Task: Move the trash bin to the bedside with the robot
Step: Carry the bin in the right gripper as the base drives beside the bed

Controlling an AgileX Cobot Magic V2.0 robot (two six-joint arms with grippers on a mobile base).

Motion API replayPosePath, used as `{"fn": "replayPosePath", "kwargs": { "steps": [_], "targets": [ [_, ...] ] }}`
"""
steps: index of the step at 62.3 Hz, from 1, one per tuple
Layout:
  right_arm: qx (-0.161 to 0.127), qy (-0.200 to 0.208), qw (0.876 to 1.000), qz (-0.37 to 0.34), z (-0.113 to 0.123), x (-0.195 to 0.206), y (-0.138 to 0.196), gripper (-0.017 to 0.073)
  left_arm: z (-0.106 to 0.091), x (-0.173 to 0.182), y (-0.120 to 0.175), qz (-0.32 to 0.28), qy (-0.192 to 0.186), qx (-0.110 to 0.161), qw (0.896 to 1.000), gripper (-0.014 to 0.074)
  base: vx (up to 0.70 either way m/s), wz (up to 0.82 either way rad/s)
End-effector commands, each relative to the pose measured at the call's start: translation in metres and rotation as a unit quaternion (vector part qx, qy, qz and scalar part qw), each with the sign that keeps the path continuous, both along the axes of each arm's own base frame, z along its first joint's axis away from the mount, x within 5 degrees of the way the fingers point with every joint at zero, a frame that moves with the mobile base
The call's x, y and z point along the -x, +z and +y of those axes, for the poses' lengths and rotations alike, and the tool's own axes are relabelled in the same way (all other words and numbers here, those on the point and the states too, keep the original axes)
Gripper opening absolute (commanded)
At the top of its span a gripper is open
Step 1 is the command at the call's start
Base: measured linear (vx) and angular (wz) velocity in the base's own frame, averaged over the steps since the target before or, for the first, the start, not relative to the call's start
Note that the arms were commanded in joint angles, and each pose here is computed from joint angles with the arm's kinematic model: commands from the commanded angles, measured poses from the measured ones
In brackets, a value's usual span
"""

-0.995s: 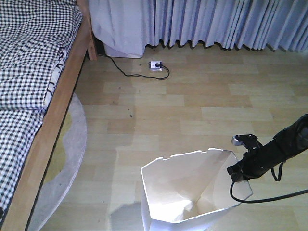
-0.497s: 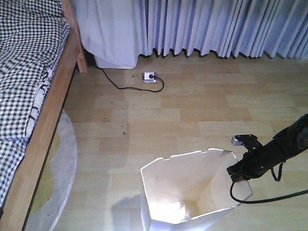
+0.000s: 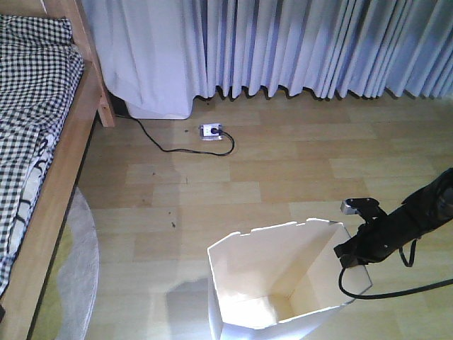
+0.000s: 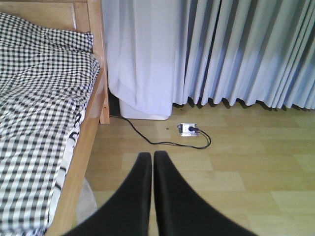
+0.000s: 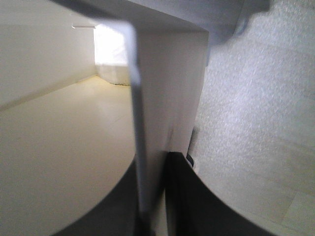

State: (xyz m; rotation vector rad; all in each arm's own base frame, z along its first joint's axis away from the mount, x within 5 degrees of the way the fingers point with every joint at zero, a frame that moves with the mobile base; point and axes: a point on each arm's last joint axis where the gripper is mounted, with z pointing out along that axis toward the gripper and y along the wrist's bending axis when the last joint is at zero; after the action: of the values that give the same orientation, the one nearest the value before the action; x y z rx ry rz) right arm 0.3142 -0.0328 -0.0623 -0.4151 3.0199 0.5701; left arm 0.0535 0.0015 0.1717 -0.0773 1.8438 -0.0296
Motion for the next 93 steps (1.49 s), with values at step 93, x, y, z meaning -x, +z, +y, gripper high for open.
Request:
{"fn": "replayPosePath", "kwargs": {
  "steps": [93],
  "targets": [
    [-0.067, -0.001, 0.998, -0.007, 0.0084, -0.0088, 0.0299, -0.0001, -0.0003, -0.0026, 0.0043, -0.026, -0.001, 0.003, 1.000, -0.0006, 0.23, 0.03]
  ]
}}
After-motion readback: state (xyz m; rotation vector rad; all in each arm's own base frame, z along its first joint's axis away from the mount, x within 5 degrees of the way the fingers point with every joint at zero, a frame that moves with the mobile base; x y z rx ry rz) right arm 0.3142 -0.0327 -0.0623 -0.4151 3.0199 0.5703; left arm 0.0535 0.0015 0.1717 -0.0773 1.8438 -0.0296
